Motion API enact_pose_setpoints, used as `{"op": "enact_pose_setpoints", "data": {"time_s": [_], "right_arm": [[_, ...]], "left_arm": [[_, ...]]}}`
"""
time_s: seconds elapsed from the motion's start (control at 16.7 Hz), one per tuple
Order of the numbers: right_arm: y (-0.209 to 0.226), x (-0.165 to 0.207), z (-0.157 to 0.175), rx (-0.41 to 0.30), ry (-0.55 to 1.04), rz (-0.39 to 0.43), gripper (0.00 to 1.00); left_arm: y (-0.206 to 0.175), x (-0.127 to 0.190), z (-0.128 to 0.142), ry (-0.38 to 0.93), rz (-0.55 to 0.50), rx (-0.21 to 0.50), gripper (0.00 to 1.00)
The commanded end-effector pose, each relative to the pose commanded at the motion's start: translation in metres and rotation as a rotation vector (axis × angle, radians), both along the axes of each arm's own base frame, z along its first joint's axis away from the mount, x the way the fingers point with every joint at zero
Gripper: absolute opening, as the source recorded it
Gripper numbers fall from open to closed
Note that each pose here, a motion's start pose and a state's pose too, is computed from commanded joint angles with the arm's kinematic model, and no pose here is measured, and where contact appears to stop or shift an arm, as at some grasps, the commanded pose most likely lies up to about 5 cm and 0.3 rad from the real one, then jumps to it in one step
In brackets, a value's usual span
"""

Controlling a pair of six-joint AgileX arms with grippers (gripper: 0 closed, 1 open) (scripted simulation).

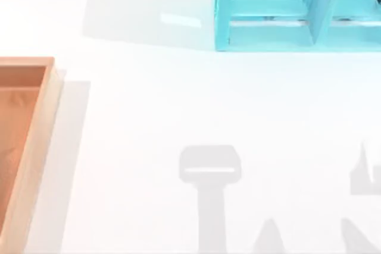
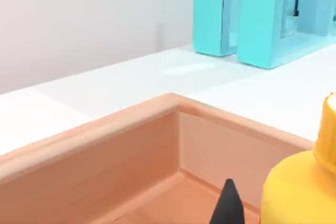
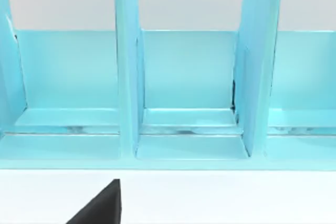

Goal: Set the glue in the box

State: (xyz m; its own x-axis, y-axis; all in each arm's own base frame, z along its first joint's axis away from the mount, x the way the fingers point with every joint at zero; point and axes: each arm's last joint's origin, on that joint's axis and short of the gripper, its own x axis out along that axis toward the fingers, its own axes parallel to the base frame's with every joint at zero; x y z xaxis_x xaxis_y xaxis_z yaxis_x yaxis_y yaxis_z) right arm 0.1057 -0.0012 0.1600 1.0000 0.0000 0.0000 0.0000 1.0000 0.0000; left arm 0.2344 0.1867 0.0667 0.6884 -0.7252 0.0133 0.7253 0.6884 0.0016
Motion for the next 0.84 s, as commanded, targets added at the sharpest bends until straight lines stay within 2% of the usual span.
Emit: {"op": "enact_pose_setpoints", "data": {"time_s": [0.48, 0.84], "right_arm": [[0.0, 0.0, 0.0, 0.0, 0.0, 0.0, 1.0], [0.0, 0.0, 0.0, 0.0, 0.0, 0.0, 1.0]], "left_arm": [[0.0, 0.0, 0.0, 0.0, 0.0, 0.0, 0.98], [0.0, 0.0, 0.0, 0.0, 0.0, 0.0, 1.0]]}}
